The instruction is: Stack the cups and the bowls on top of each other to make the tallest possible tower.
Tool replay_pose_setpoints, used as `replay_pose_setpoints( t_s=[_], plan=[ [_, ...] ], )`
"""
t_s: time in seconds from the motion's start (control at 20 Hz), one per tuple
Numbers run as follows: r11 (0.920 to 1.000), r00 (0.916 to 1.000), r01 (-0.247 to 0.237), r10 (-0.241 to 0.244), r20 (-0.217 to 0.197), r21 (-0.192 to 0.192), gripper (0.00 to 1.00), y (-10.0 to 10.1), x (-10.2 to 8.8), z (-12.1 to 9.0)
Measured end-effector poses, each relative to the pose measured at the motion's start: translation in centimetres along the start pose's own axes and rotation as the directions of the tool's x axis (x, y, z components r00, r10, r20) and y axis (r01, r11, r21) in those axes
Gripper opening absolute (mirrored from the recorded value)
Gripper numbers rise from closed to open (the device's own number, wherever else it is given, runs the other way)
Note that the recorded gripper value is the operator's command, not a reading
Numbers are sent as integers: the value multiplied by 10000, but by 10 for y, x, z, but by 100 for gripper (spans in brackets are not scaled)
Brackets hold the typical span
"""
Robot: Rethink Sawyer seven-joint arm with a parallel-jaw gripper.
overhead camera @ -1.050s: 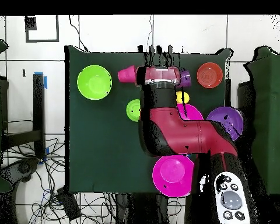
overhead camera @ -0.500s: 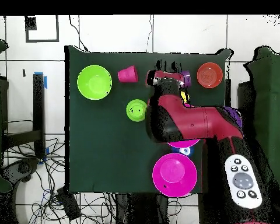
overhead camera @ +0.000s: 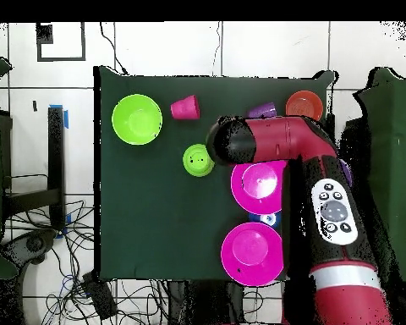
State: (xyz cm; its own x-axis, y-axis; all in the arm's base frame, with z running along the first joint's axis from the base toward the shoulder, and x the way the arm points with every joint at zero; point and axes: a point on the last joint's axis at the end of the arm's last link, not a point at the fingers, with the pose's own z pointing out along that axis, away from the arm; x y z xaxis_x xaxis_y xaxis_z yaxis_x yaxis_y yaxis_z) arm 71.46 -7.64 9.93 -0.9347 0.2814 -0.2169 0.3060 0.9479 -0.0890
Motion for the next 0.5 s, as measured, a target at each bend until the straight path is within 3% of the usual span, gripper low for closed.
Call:
replay_pose_setpoints(
  t_s=[0.2, 0.5],
  plan=[
    [9996, 9945, -164, 186, -1029, 222, 100, 2, 0, 12],
    [9982, 9796, -458, 523, -1939, 380, 100, 8, -21, 17]
  ],
)
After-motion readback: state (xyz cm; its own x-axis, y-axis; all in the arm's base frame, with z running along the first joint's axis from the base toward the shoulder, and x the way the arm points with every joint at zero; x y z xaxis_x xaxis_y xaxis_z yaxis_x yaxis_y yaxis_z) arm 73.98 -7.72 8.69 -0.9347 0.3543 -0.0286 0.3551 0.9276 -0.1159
